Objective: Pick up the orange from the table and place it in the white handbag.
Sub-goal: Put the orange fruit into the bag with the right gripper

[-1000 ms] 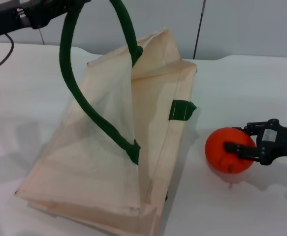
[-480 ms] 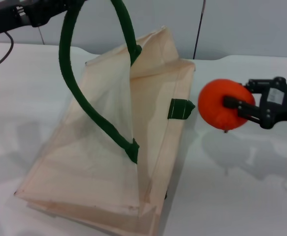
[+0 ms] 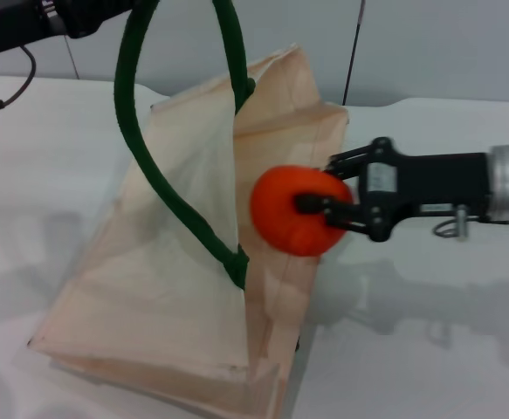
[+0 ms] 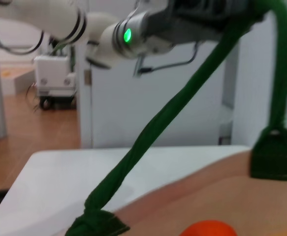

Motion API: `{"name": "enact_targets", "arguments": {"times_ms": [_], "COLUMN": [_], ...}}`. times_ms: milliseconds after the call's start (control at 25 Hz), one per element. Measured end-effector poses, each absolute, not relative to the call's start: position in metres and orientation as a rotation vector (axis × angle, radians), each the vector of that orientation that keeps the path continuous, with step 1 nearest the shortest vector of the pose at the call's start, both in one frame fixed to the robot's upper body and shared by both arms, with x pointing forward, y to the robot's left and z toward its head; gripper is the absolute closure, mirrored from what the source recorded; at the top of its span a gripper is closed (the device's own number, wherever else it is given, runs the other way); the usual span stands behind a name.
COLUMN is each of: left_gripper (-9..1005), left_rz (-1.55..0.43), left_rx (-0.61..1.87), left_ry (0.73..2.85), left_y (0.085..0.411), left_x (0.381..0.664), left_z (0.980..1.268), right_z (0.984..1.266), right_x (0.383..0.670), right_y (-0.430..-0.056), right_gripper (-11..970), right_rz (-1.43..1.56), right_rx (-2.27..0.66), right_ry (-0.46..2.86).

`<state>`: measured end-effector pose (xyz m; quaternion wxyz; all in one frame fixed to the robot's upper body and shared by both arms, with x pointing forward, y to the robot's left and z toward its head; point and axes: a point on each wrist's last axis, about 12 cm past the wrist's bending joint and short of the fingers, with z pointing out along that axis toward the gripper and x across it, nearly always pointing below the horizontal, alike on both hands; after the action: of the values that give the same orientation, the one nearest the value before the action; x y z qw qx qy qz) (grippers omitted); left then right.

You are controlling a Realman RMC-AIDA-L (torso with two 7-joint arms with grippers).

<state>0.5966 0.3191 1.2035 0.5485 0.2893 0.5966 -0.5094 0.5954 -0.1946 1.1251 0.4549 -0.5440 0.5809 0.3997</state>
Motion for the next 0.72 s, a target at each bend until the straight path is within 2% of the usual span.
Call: {"name": "enact_targets", "arguments": {"times_ms": [440,720], "left_gripper": [855,855], "left_rz": [-1.225,-1.232], "left_rx": [0.713,0.721], "left_ry": [1.413,1.406], "left_y": [0.311,0.307], "left_x": [0.601,0.604], "left_z": [1.207,1.21], "right_z": [1.124,1.125], "right_x": [0.608,0.611], "right_y": [-0.128,-0.108], "right_gripper": [728,782], "right_rz": [0.952,0.928], "right_rx": [-1.526,-1.546], "right_ry": [1.418,1.403]}}
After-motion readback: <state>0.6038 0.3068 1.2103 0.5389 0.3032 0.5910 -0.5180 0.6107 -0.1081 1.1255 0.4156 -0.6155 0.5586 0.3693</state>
